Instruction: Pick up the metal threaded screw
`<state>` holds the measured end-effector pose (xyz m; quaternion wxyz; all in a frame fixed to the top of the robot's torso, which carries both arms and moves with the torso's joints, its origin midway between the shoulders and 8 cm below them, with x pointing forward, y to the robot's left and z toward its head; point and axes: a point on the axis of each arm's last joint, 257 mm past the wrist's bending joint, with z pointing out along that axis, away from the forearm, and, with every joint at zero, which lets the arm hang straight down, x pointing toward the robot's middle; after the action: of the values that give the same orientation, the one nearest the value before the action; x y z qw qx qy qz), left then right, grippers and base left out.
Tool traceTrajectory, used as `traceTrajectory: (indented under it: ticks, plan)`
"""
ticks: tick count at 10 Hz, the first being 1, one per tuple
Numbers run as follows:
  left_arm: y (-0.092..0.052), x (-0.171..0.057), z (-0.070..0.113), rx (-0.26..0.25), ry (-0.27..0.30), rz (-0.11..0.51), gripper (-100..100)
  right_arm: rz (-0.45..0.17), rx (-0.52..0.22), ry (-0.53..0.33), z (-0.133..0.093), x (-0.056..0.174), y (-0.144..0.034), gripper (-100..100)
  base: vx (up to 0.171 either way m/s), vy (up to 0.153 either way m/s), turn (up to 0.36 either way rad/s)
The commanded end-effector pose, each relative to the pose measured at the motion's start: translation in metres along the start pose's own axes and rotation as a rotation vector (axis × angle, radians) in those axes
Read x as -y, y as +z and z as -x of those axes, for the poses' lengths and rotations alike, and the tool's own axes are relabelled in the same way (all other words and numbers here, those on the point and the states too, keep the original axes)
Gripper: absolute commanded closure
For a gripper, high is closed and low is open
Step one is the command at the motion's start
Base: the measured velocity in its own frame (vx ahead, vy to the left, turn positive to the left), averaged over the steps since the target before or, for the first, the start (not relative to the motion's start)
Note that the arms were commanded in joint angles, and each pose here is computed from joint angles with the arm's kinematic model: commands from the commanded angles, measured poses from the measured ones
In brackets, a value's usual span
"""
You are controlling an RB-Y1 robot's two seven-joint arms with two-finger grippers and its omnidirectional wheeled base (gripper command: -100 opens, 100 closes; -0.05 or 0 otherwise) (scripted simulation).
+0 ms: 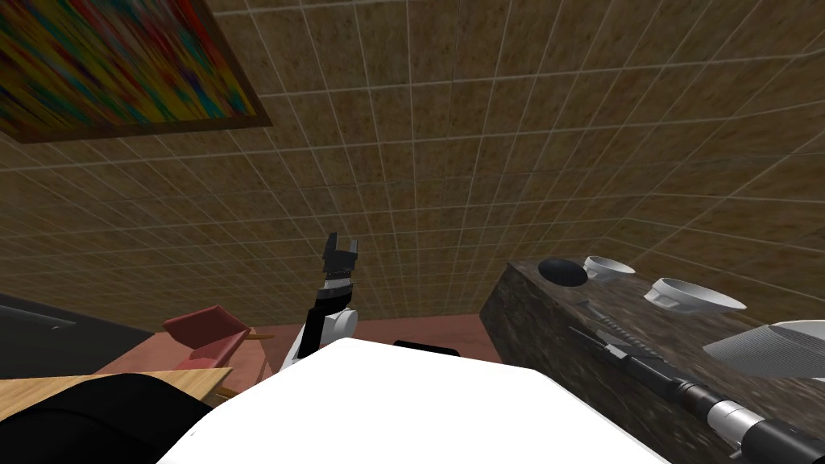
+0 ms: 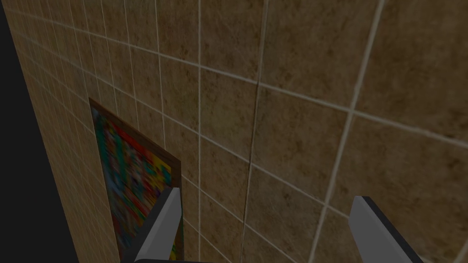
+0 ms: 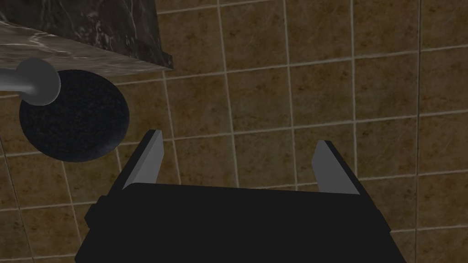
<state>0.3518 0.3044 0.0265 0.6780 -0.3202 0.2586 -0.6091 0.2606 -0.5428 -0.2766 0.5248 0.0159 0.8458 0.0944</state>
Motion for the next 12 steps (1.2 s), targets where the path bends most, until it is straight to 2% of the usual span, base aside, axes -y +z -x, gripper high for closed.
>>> traceTrajectory:
  ticks: [1,2,3,4,5,6,7,8,9,10,12]
  plan:
    - [0.0,0.0,0.0,0.0,0.0,0.0,0,-0.027,-0.072,-0.033,-0.013,0.02,-0.012,-100,0.059,-0.03,0.109]
    - [0.0,0.0,0.0,0.0,0.0,0.0,0,-0.034,-0.088,-0.057,-0.009,0.027,-0.013,-100,0.048,-0.03,0.056]
    - [0.0,0.0,0.0,0.0,0.0,0.0,0,-0.068,-0.151,-0.079,-0.023,0.047,-0.029,-100,0.049,-0.035,0.09]
    - [0.0,0.0,0.0,0.0,0.0,0.0,0,-0.063,-0.159,-0.098,-0.018,0.048,-0.028,-100,0.047,-0.034,0.076]
    - [0.0,0.0,0.0,0.0,0.0,0.0,0,-0.091,-0.221,-0.122,-0.028,0.066,-0.043,-100,0.054,-0.035,0.119]
    - [0.0,0.0,0.0,0.0,0.0,0.0,0,-0.09,-0.228,-0.136,-0.024,0.069,-0.043,-100,0.048,-0.029,0.051]
    - [0.0,0.0,0.0,0.0,0.0,0.0,0,-0.115,-0.288,-0.158,-0.032,0.085,-0.058,-100,0.051,-0.034,0.084]
    - [0.0,0.0,0.0,0.0,0.0,0.0,0,-0.117,-0.293,-0.168,-0.029,0.087,-0.058,-100,0.049,-0.03,0.051]
    - [0.0,0.0,0.0,0.0,0.0,0.0,0,-0.142,-0.355,-0.191,-0.035,0.103,-0.074,-100,0.055,-0.029,0.099]
    - [0.0,0.0,0.0,0.0,0.0,0.0,0,-0.141,-0.357,-0.195,-0.034,0.104,-0.073,-100,0.042,-0.029,0.043]
    - [0.0,0.0,0.0,0.0,0.0,0.0,0,-0.183,-0.478,-0.229,-0.045,0.13,-0.105,-100,0.06,-0.026,0.098]
